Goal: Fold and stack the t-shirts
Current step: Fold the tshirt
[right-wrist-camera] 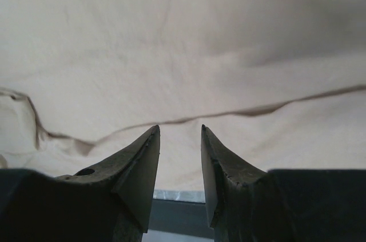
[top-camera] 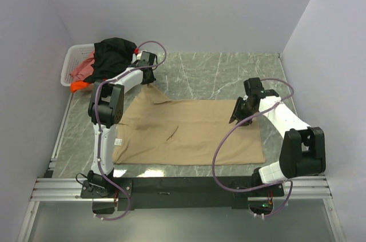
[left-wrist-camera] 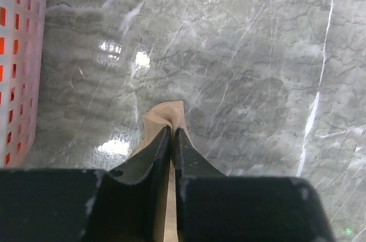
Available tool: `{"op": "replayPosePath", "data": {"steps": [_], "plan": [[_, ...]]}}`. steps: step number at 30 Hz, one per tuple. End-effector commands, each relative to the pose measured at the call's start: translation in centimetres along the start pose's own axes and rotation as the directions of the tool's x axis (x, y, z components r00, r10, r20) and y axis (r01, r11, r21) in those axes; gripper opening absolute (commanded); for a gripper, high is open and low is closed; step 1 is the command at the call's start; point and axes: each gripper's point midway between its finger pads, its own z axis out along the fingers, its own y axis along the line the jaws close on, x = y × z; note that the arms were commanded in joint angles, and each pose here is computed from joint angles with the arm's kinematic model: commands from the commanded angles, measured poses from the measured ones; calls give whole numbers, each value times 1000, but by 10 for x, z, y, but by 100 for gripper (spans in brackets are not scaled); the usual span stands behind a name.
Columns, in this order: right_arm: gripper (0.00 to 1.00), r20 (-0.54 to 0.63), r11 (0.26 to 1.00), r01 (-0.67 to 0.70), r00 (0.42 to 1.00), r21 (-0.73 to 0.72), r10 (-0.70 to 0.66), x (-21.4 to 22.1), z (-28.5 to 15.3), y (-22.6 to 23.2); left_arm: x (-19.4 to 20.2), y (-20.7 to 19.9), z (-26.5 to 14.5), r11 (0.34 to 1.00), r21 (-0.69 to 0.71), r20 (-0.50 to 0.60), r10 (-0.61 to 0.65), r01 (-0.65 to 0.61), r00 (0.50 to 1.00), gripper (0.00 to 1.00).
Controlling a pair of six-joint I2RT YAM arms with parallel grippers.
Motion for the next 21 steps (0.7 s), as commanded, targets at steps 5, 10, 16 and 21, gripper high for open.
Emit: {"op": "replayPosePath", "data": {"steps": [5,10,16,21], "plan": [[42,102,999,-37,994,17,35,-60,-10,-14,-21,6,-36,999,7,43,-51,51,998,20],[42,121,998,-69,990,13,67,-75,-15,-25,-6,4,-62,998,33,28,-54,53,998,83],[42,105,997,-77,992,-4,77,-68,-10,-27,12,0,-90,994,83,18,-79,77,997,86],[42,88,996,-83,992,-37,86,-59,-4,-25,30,-3,-82,992,99,-39,-75,79,996,64]]}}
